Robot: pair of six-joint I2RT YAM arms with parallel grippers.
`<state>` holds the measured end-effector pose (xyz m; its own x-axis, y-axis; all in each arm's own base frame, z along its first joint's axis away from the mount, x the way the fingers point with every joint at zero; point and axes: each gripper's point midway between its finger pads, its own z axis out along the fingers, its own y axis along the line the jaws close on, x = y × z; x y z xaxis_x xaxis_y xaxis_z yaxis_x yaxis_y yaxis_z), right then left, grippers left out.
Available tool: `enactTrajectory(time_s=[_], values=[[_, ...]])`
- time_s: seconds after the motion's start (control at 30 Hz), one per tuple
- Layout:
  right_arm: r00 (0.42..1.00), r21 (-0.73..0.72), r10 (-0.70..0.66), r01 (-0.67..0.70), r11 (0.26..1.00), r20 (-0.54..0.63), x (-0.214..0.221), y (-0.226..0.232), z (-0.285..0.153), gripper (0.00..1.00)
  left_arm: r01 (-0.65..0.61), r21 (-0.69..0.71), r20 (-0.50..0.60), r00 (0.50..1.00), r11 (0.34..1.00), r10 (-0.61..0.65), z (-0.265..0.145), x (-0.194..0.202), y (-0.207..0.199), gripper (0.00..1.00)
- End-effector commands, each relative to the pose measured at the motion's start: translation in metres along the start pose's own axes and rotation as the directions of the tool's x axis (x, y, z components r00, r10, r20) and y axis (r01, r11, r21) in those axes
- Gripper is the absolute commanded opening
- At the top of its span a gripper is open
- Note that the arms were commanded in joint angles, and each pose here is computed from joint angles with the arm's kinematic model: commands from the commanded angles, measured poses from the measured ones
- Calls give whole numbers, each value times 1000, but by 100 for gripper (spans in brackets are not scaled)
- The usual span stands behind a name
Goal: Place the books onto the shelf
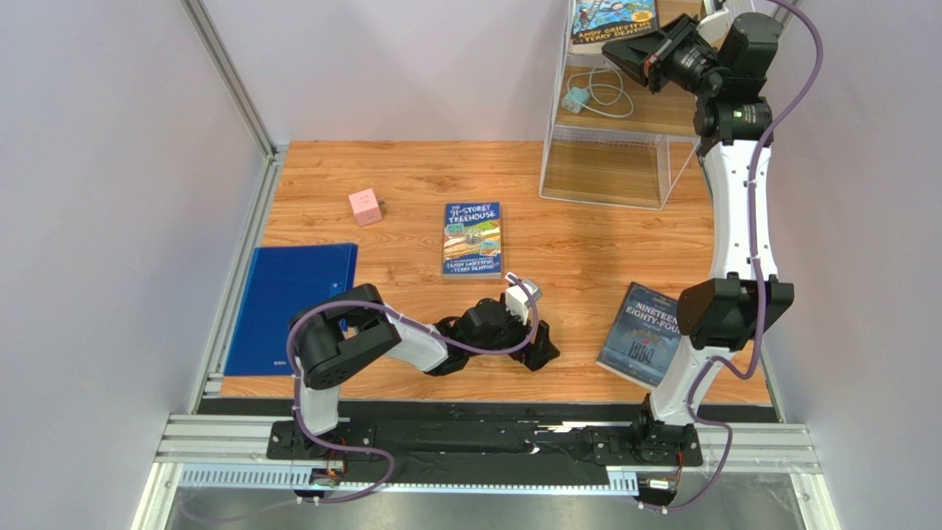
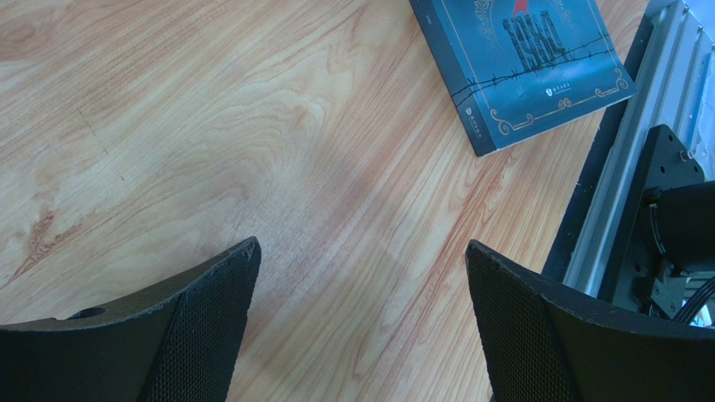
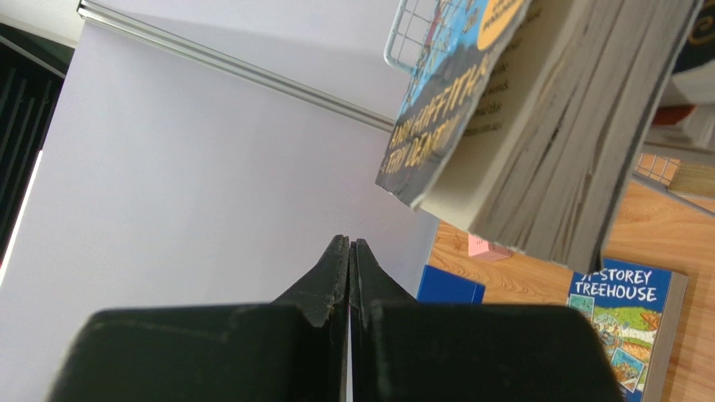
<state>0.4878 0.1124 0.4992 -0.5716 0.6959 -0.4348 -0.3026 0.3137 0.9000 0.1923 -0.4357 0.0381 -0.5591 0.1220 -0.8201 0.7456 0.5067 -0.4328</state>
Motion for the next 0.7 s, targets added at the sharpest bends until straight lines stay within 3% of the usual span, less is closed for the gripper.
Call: enactTrajectory(time_s=[0.0, 0.67], values=[[999, -5, -23, 23, 1000, 36, -11, 7, 7, 0, 3, -31, -122, 993, 1000, -7, -3, 38, 11, 96], [998, -55, -8, 11, 998, 61, -31, -12, 39, 0, -4, -37, -132, 991, 999, -1, -1, 42, 12, 96]])
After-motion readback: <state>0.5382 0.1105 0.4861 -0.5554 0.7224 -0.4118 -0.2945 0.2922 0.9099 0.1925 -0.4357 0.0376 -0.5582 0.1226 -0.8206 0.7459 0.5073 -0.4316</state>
